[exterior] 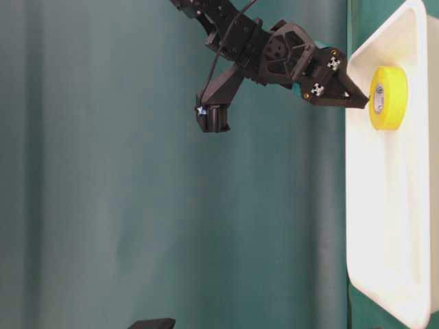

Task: Put the tape alternately from left to right into the white case.
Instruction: 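Carry the yellow roll into the tray's upper right corner, then release the yellow roll and withdraw the right gripper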

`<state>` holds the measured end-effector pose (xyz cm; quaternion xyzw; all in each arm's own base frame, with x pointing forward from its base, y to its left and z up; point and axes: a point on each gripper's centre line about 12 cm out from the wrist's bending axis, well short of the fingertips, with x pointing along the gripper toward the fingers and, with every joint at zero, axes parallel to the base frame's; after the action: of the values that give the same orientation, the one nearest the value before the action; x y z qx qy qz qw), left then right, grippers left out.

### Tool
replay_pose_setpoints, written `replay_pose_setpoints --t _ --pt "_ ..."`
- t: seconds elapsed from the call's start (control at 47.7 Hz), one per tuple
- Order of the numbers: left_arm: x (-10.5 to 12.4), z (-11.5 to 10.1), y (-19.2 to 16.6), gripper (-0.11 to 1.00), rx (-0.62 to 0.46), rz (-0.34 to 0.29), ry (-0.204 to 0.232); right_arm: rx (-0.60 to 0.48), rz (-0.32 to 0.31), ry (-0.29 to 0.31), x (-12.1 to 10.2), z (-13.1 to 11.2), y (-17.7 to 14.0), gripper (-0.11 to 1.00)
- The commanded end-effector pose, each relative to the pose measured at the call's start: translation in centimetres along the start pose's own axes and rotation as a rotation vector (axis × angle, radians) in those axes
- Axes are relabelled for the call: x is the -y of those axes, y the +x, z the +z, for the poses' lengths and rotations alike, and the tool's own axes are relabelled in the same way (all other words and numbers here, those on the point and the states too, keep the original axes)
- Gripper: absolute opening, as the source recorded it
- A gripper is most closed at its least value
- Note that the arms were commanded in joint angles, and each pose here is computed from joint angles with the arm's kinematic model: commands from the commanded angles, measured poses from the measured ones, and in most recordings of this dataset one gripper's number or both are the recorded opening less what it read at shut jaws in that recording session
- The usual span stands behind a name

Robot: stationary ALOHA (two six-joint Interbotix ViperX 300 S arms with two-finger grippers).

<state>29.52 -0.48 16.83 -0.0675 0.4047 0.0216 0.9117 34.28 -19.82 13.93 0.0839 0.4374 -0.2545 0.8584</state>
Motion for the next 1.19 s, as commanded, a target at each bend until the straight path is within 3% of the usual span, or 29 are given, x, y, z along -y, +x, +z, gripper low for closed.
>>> replay_pose_setpoints --t 0.0,0.377,1.173 --pt "0.1 1.1 -0.3 0.72 0.030 -0.004 -0.002 0.046 0.000 0.001 0.1 1.3 -0.7 0.86" --pt "0.1 1.1 -0.3 0.72 0.032 -0.003 0.002 0.074 0.014 -0.014 -0.8 1.8 -2.2 0.86" --pt "0.2 1.0 -0.3 0.72 0.029 -0.004 -0.001 0.138 0.213 -0.241 -11.3 -0.7 -7.5 0.86"
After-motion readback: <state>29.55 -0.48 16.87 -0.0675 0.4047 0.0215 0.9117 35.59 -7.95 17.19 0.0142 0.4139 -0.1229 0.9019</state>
